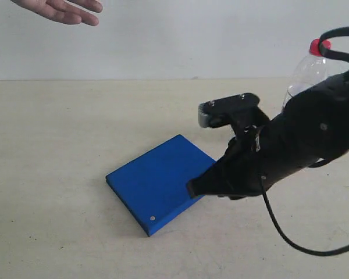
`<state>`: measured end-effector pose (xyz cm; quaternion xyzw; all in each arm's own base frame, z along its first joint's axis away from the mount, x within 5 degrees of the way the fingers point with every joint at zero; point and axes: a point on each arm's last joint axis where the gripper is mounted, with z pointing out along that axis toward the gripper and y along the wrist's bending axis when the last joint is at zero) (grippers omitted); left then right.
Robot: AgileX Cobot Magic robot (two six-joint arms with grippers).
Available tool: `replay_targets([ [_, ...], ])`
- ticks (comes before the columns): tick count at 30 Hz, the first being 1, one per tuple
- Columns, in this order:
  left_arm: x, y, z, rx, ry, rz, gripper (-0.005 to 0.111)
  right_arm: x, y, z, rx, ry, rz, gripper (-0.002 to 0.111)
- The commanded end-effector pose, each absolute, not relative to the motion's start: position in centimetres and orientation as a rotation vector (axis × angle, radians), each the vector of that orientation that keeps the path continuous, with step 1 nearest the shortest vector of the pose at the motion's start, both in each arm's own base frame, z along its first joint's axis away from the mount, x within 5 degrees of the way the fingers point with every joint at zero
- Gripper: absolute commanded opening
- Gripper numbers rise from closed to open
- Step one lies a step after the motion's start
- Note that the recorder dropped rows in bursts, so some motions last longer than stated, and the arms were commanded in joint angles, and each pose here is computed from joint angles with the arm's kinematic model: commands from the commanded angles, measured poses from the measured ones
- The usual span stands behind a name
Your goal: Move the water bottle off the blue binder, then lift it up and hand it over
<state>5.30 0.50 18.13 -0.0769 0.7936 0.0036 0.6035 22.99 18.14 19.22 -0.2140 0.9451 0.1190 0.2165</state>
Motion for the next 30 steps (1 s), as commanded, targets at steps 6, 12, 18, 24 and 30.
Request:
replay_targets([
  [6, 5.3, 0.5, 18.1, -0.169, 1.836, 0.004, 0.005, 21.5, 20.5, 20.2, -1.153, 2.326, 0.623, 0.000],
  [12, 5.3, 0.8, 18.2, -0.084, 1.834, 0.118, 0.005, 22.9, 20.0, 22.5, -0.960, 2.176, 0.508, 0.000],
  [18, 5.6, 0.7, 20.4, -0.031, 1.588, 0.156, 0.005, 22.6, 19.6, 24.1, -0.911, 2.126, 0.515, 0.000],
  [24, 5.1, 0.8, 23.5, -0.295, 1.199, -0.175, 0.005, 23.1, 19.4, 24.7, -0.846, 2.087, 0.477, 0.002],
  [30, 4.4, 0.9, 25.0, -0.270, 1.022, -0.166, 0.005, 22.2, 19.6, 24.2, -0.822, 2.197, 0.592, 0.038],
])
